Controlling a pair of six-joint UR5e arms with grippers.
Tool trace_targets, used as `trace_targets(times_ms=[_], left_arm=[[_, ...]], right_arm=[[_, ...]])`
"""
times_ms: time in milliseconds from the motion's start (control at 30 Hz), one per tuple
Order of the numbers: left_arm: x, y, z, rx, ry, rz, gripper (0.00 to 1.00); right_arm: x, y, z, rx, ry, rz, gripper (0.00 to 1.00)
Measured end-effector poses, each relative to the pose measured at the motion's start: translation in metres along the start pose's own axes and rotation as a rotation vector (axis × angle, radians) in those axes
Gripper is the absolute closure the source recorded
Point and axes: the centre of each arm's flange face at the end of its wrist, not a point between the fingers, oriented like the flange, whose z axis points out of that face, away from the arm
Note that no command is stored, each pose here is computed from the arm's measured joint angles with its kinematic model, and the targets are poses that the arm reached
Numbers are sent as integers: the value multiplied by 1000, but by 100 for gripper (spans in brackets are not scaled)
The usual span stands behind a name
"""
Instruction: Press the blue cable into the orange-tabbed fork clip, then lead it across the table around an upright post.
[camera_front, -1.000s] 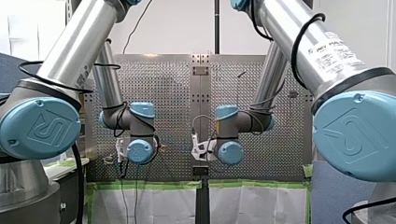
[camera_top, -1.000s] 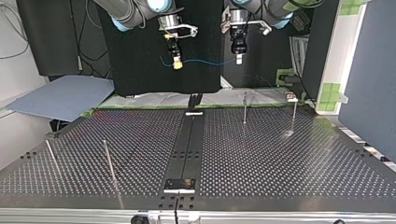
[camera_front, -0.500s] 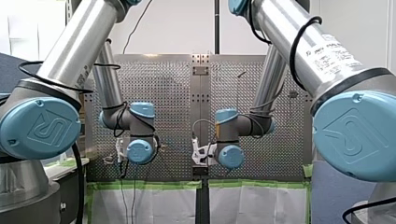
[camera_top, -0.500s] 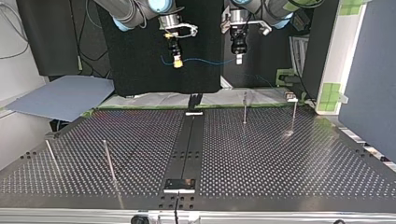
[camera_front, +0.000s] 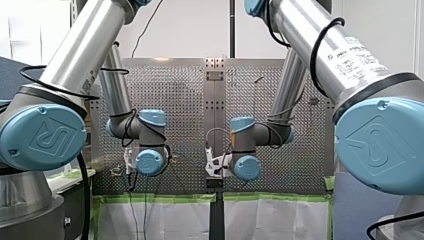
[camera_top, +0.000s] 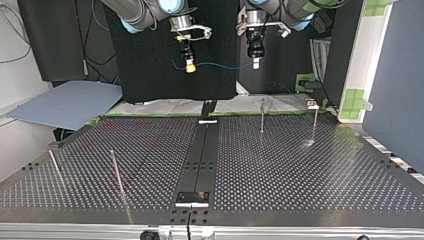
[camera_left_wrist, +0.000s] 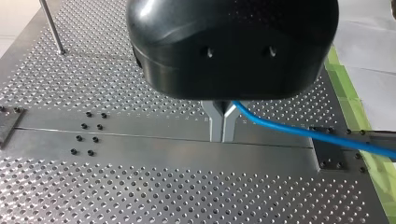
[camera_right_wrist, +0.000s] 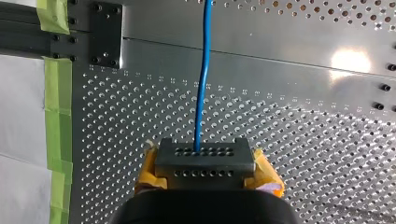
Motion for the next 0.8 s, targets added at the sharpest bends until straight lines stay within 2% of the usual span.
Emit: trace_targets(times_ms=[233,367,467,567,667,800], left_arm=[[0,0,0,0,0,0,100],[7,-4,-8,34,8,-13,100],[6,-13,-11,72,-10,-53,100],[-3,-18,-9,85,-39,-101,100],[-14,-20,-5,83,-56,-142,100],[-29,-21,4,67,-73,-192,100]], right_arm=[[0,0,0,0,0,0,100],[2,2,-1,-9,-5,6,100],[11,4,-3,-28,-6,28,100],[21,8,-4,-52,-7,53,100],[33,13,-3,-75,-5,80,100],[51,15,0,-68,7,119,100]])
